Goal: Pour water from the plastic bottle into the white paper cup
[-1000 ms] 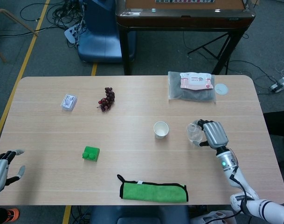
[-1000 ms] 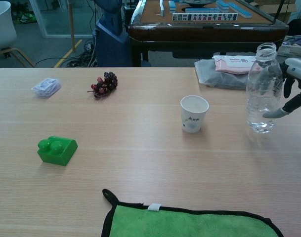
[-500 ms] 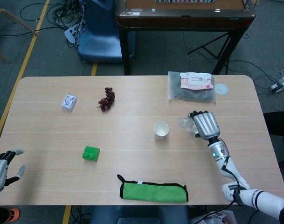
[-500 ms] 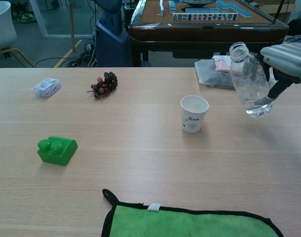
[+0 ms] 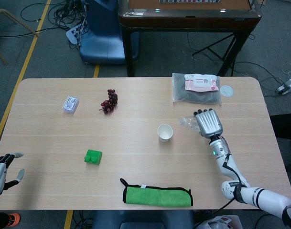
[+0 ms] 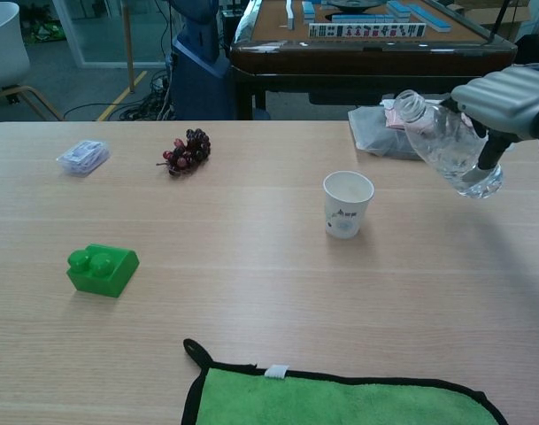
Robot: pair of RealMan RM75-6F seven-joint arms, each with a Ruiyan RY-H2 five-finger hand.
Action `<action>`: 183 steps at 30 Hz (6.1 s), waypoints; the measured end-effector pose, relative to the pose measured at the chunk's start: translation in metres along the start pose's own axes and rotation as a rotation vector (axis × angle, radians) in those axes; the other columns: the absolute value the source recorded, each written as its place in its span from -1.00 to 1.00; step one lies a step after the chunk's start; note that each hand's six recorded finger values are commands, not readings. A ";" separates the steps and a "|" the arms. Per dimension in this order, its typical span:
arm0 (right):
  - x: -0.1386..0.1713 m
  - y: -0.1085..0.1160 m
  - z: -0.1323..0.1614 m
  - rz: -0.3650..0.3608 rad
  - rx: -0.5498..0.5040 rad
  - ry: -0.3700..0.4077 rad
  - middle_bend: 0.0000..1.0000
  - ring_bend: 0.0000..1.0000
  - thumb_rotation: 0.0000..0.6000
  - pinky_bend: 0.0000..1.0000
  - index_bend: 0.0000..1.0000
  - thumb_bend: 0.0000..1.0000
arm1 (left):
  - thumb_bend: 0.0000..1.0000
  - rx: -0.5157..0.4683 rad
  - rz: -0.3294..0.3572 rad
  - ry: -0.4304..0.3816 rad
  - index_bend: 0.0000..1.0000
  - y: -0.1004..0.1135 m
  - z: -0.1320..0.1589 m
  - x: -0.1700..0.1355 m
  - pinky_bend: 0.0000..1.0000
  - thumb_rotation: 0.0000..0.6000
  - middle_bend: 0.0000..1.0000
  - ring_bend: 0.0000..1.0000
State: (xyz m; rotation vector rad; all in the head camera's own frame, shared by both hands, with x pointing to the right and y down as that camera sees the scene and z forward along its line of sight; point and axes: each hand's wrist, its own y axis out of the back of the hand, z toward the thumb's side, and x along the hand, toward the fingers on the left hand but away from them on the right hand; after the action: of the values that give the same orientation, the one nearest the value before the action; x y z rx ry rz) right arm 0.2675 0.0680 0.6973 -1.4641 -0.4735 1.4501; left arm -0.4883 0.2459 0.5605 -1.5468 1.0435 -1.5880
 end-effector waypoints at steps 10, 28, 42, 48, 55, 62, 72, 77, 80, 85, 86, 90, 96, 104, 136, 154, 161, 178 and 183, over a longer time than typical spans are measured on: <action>-0.001 -0.006 -0.006 0.054 0.139 -0.038 0.18 0.00 1.00 0.08 0.13 -0.23 | -0.35 0.003 -0.003 0.003 -0.36 0.000 0.000 0.000 0.10 1.00 -0.30 -0.23; -0.003 0.001 0.006 0.067 0.361 -0.034 0.19 0.01 1.00 0.08 0.14 -0.23 | -0.35 -0.005 -0.019 0.014 -0.36 -0.002 -0.002 0.001 0.10 1.00 -0.30 -0.23; -0.002 0.006 0.014 0.081 0.516 -0.034 0.19 0.01 1.00 0.08 0.14 -0.23 | -0.35 -0.012 0.004 0.018 -0.36 0.002 -0.003 0.001 0.10 1.00 -0.30 -0.23; -0.002 0.010 0.014 0.077 0.573 -0.051 0.19 0.01 1.00 0.08 0.14 -0.23 | -0.35 -0.013 0.005 0.023 -0.36 0.002 -0.004 0.002 0.10 1.00 -0.30 -0.23; -0.003 0.016 0.015 0.063 0.630 -0.048 0.19 0.01 1.00 0.08 0.14 -0.23 | -0.35 -0.013 0.007 0.023 -0.36 0.003 -0.004 0.002 0.10 1.00 -0.30 -0.23; -0.004 0.021 0.019 0.049 0.663 -0.043 0.19 0.01 1.00 0.08 0.14 -0.23 | -0.35 -0.017 0.013 0.026 -0.36 0.005 -0.005 0.001 0.10 1.00 -0.30 -0.23; -0.005 0.021 0.024 0.044 0.695 -0.037 0.19 0.01 1.00 0.08 0.14 -0.23 | -0.35 -0.019 0.012 0.027 -0.36 0.005 -0.005 0.001 0.10 1.00 -0.30 -0.23; -0.006 0.021 0.023 0.048 0.704 -0.043 0.19 0.01 1.00 0.08 0.14 -0.23 | -0.35 -0.020 0.016 0.028 -0.36 0.006 -0.006 0.001 0.10 1.00 -0.30 -0.23; -0.006 0.021 0.022 0.045 0.718 -0.045 0.19 0.01 1.00 0.08 0.14 -0.23 | -0.35 -0.021 0.019 0.029 -0.36 0.007 -0.006 0.001 0.10 1.00 -0.30 -0.23; -0.006 0.022 0.023 0.040 0.735 -0.045 0.20 0.01 1.00 0.08 0.14 -0.23 | -0.35 -0.019 0.017 0.029 -0.36 0.007 -0.006 0.002 0.10 1.00 -0.30 -0.23; -0.006 0.022 0.023 0.040 0.736 -0.044 0.20 0.01 1.00 0.08 0.14 -0.23 | -0.35 -0.019 0.017 0.029 -0.36 0.007 -0.006 0.002 0.10 1.00 -0.30 -0.23; -0.007 0.022 0.024 0.033 0.743 -0.041 0.20 0.01 1.00 0.08 0.14 -0.23 | -0.35 -0.021 0.018 0.029 -0.36 0.007 -0.006 0.001 0.10 1.00 -0.30 -0.23; -0.009 0.024 0.027 0.018 0.761 -0.038 0.20 0.01 1.00 0.07 0.14 -0.23 | -0.35 -0.019 0.019 0.030 -0.36 0.007 -0.006 0.001 0.10 1.00 -0.30 -0.23; -0.009 0.025 0.030 0.010 0.770 -0.039 0.20 0.01 1.00 0.07 0.14 -0.23 | -0.35 -0.016 0.023 0.033 -0.36 0.008 -0.007 0.001 0.10 1.00 -0.30 -0.23; -0.009 -0.003 0.033 0.044 0.369 -0.013 0.19 0.00 1.00 0.08 0.14 -0.23 | -0.35 -0.008 0.022 0.045 -0.36 0.007 -0.009 0.001 0.10 1.00 -0.30 -0.23; 0.012 -0.018 0.024 -0.008 -0.272 0.047 0.18 0.00 1.00 0.09 0.14 -0.23 | -0.35 -0.001 0.019 0.041 -0.36 0.006 -0.007 0.002 0.10 1.00 -0.30 -0.24; 0.016 -0.028 0.014 -0.047 -0.514 0.062 0.16 -0.01 1.00 0.09 0.14 -0.23 | -0.35 -0.001 0.016 0.041 -0.36 0.005 -0.007 0.002 0.10 1.00 -0.30 -0.24; 0.018 -0.066 -0.002 -0.057 -0.831 0.073 0.08 -0.08 1.00 0.09 0.14 -0.26 | -0.35 0.002 0.005 0.037 -0.36 0.003 -0.006 0.002 0.10 1.00 -0.30 -0.24; 0.017 -0.074 0.003 -0.034 -0.878 0.087 0.02 -0.12 1.00 0.09 0.09 -0.28 | -0.35 -0.001 0.005 0.038 -0.36 0.003 -0.006 0.001 0.10 1.00 -0.30 -0.24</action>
State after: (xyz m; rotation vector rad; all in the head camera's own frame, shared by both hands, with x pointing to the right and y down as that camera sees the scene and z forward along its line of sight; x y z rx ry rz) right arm 0.2944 0.1156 0.7496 -2.1614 -1.1688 1.1808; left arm -0.4943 0.2440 0.5586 -1.5191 1.0675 -1.6195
